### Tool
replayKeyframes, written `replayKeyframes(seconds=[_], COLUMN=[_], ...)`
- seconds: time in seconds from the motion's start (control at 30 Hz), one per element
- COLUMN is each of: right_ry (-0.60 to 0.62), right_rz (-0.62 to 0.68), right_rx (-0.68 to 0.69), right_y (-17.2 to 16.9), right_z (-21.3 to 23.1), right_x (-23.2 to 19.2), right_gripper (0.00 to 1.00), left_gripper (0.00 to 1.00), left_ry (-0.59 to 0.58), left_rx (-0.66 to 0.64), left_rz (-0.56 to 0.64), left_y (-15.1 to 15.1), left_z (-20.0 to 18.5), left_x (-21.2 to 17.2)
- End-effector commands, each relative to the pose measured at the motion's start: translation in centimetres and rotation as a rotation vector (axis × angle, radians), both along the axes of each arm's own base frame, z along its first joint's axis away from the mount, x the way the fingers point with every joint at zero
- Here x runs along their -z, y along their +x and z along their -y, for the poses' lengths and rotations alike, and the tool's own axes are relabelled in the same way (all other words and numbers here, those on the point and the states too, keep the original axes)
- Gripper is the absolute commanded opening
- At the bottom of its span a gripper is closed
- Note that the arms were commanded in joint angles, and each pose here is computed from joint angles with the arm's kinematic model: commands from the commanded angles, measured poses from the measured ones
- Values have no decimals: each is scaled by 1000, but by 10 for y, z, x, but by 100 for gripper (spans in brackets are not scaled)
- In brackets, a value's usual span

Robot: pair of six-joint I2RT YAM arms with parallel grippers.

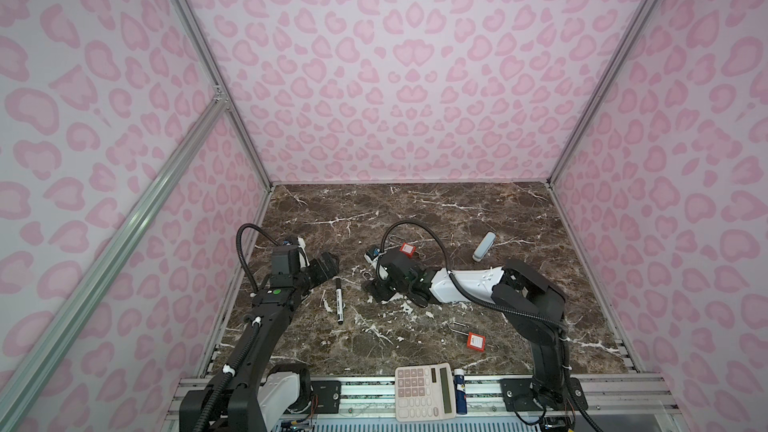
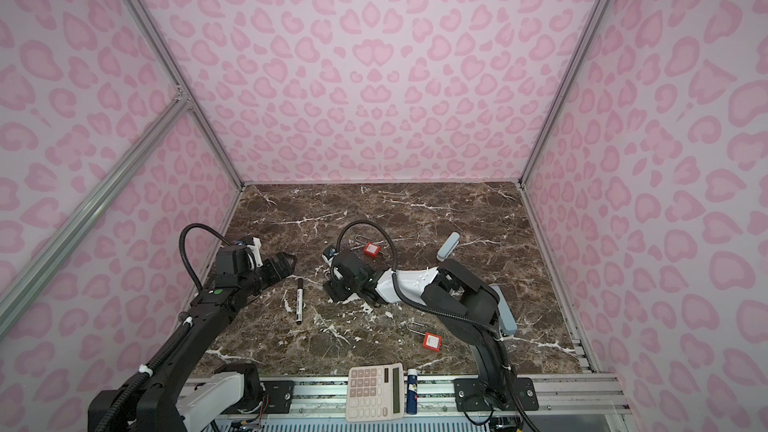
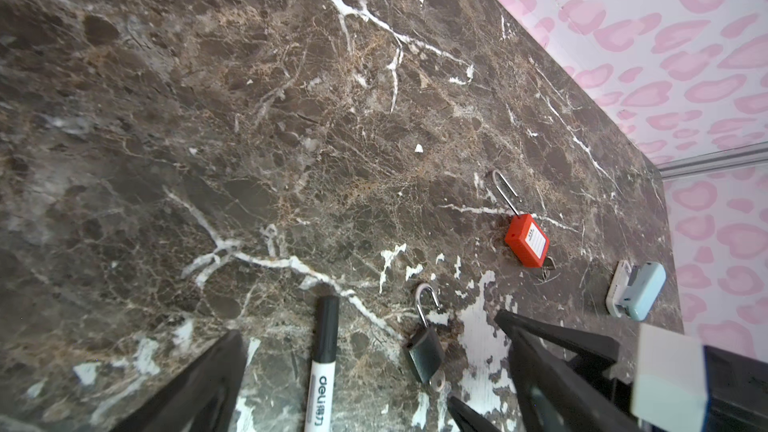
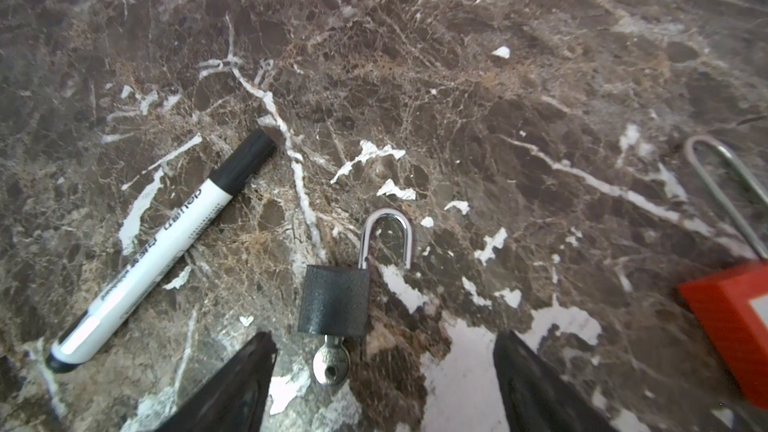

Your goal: Lock with the key

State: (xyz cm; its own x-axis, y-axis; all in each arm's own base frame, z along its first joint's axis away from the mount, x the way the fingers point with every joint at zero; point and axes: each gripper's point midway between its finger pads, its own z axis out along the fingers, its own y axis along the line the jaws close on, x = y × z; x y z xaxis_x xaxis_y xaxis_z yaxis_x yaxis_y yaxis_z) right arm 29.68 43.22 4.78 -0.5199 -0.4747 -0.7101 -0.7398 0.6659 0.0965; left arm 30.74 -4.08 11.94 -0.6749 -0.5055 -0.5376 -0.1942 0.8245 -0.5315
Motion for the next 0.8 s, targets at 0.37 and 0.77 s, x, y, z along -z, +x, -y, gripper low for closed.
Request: replayKeyframes(seconds=[0.37,0.77], right_ry=[-89,-126], right_rz=[-61,-77], right_rx=[-66,-72], right_y=[-6,-6], right_z=[-16,-16], right_x=[25,39], right_gripper=[73,52], left_gripper=[97,94], left_ry=[-85,-95], left_rx=[37,26], left_rz=[-19,-16], left_y=[-2,-3], left_z=[14,13], left_x=[1,-1])
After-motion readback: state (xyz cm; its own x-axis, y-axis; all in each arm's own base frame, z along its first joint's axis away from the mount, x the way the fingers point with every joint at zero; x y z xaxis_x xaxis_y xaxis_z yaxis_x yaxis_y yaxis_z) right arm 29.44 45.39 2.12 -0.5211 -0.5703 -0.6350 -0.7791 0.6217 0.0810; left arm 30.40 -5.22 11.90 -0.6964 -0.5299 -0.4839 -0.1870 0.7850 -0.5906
